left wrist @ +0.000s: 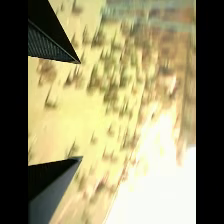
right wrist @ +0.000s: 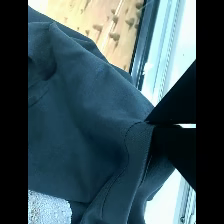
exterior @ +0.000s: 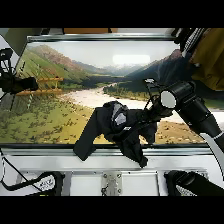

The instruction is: Fold the clothes and pants, and hang the long-sleeved shirts on hangers.

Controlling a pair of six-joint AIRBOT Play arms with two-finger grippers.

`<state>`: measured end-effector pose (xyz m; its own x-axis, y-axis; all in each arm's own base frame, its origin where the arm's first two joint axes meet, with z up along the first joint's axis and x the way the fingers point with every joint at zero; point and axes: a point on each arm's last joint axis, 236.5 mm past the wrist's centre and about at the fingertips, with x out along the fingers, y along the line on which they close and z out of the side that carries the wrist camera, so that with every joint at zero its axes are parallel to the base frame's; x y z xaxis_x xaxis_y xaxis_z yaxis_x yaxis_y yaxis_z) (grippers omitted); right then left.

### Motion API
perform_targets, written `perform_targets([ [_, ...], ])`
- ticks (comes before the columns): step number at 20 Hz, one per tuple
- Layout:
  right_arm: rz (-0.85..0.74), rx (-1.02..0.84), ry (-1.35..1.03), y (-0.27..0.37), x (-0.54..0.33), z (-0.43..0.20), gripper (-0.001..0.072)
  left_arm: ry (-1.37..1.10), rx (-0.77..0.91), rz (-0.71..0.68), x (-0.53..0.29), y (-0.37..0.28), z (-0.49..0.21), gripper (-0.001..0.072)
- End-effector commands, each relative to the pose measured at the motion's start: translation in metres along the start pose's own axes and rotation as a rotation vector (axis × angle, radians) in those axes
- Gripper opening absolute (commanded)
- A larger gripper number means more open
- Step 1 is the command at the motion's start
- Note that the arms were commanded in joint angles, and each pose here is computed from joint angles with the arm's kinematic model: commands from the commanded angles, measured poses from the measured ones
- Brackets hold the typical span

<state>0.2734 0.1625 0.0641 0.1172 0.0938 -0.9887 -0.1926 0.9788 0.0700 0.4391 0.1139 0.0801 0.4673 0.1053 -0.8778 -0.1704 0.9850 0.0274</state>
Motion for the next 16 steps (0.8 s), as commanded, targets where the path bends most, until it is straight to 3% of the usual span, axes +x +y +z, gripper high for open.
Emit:
perform_targets([
  [1,0.0,0.0,0.002,0.0,0.0,0.0,0.0016,-0.002,-0.015,0.118,0.051,0.064,0.006,0.0625],
  [8,0.0,0.0,0.002,0.0,0.0,0.0,0.0015,0.147,0.057,0.183,0.153,0.097,-0.006,0.0625],
  [16,0.0,-0.001,0.002,0.0,0.0,0.0,0.0016,0.217,0.095,0.233,0.201,0.121,-0.025,0.0625],
])
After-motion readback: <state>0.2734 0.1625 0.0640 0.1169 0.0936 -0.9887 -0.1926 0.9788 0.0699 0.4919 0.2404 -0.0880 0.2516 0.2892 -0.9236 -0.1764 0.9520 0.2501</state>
